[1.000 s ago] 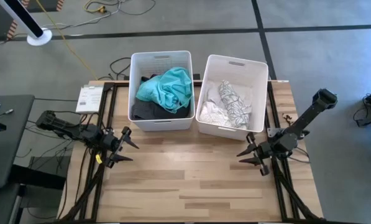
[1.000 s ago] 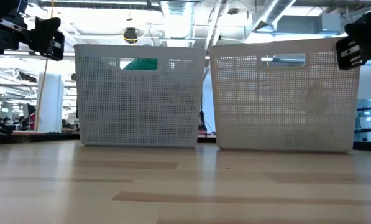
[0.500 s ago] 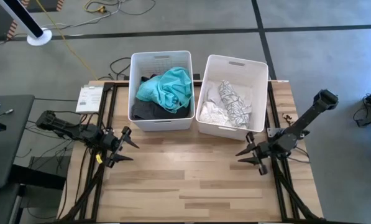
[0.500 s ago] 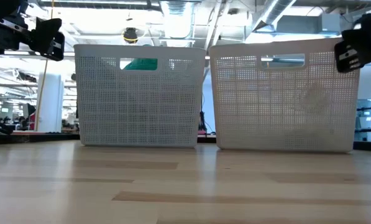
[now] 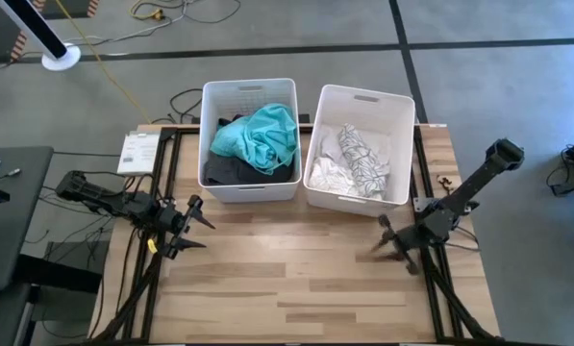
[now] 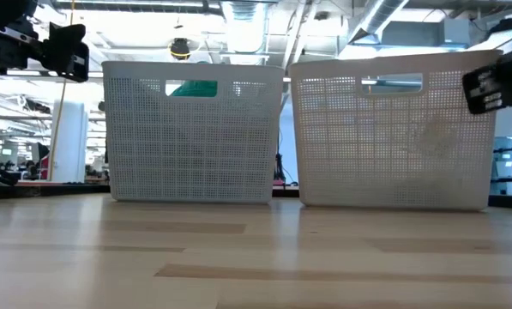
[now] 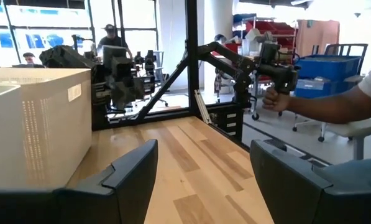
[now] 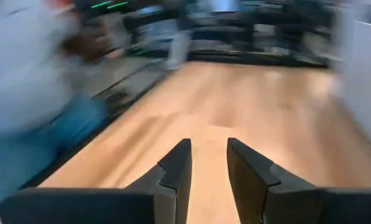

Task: Sort clothes
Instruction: Return to Home Position

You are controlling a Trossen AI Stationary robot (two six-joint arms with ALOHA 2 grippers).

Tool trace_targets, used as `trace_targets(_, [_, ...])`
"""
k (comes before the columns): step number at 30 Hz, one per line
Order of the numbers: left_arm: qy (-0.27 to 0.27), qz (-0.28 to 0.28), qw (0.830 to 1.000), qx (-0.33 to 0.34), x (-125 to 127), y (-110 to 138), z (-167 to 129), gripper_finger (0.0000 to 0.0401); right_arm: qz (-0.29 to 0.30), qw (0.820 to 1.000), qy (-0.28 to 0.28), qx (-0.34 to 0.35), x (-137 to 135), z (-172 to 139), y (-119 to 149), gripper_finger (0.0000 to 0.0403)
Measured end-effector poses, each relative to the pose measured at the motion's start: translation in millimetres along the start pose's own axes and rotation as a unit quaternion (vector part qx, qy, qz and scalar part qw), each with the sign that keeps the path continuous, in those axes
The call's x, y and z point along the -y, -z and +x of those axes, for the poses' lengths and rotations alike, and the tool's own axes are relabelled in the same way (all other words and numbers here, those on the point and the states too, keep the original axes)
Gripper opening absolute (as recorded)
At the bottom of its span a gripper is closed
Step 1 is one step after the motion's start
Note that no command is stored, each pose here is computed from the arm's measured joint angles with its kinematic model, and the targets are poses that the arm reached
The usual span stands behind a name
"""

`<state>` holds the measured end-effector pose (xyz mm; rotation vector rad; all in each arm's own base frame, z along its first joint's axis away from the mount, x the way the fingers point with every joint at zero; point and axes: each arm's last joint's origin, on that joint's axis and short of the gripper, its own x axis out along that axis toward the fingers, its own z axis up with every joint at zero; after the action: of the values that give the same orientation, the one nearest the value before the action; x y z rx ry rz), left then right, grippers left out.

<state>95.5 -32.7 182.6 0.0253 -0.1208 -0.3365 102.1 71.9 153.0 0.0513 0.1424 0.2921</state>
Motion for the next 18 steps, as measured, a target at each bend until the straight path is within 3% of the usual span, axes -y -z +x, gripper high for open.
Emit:
trace_targets(4, [0.0, 0.002, 1.0, 0.0, 0, 0, 0, 0.0249, -0.091, 0.984, -0.151, -0.006, -9, -1, 1, 0.0116])
trace_targets(9, [0.0, -0.002, 1.0, 0.0, 0, 0, 0, 0.0249, -0.089, 0.983, -0.16, -0.024, -8, -2, 5, 0.0116])
trace_targets(14, [-0.001, 0.0, 1.0, -0.001, 0, 0, 0, 0.0249, -0.075, 0.975, -0.207, -0.024, -8, -6, 4, 0.0116])
trace_targets(18, [-0.002, 0.004, 1.0, -0.001, 0, 0, 0, 0.0249, -0.059, 0.977, -0.203, -0.024, -4, -11, 3, 0.0116])
